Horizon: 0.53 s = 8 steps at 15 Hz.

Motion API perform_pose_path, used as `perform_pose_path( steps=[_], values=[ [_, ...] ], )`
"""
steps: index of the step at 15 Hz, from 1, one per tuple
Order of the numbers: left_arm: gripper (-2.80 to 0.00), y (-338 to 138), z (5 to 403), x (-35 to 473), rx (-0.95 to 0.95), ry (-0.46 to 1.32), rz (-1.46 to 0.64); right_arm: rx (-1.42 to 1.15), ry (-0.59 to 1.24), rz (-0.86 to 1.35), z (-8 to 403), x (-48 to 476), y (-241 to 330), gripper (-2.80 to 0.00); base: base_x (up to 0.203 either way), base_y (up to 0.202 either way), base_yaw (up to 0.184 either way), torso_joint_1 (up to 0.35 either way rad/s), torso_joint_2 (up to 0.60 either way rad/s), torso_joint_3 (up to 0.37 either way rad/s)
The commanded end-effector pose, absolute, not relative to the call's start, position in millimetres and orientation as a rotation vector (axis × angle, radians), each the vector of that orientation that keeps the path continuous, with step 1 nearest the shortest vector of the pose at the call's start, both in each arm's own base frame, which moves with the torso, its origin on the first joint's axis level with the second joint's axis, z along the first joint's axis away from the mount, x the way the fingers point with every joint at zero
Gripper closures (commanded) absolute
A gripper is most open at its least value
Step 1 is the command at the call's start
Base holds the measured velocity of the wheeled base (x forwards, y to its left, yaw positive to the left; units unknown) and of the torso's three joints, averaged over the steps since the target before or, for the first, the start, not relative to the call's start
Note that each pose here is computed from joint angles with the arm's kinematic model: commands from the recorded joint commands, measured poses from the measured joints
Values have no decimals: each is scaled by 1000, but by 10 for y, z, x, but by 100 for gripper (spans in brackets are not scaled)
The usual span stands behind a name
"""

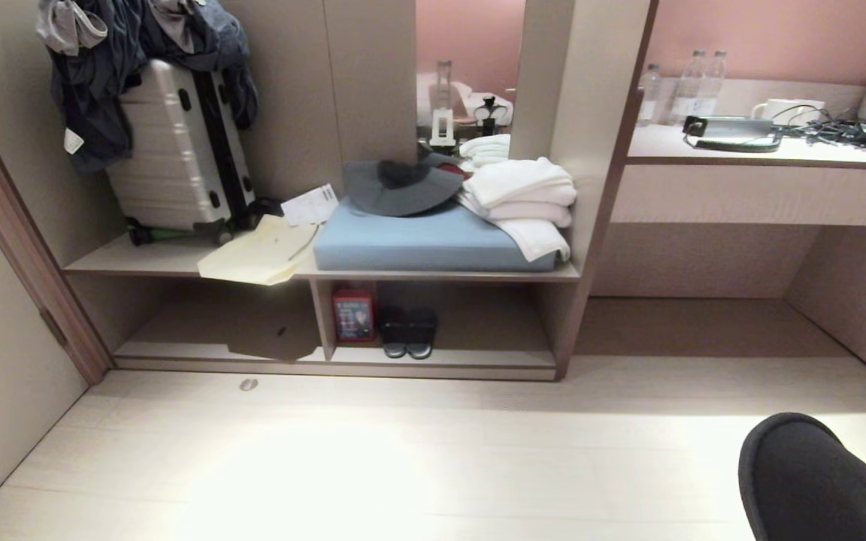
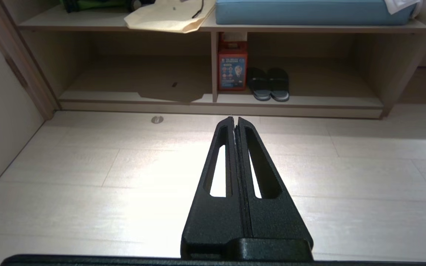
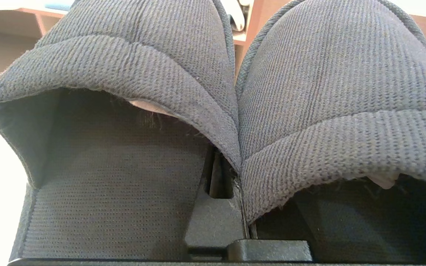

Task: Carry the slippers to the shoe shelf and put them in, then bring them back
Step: Place the slippers on the floor

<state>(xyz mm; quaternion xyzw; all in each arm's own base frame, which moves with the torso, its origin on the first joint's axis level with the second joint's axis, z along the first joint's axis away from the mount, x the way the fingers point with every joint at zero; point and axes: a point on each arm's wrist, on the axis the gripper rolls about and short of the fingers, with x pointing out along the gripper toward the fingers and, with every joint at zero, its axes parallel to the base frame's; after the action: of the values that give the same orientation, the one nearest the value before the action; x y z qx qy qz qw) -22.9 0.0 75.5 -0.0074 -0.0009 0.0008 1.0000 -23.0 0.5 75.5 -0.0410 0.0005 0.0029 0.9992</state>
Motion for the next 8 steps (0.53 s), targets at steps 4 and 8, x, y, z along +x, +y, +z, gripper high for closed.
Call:
perform_pose_path(
  steps=[4,8],
  values=[
    [0,0,752,-227,-10,0,2,-85,1,7,756,-229,5,0,-182,0,1,0,3,4],
    [0,0,756,-229,-9,-2,2,-86,1,6,756,-229,5,0,-17,0,0,0,1,0]
  ],
)
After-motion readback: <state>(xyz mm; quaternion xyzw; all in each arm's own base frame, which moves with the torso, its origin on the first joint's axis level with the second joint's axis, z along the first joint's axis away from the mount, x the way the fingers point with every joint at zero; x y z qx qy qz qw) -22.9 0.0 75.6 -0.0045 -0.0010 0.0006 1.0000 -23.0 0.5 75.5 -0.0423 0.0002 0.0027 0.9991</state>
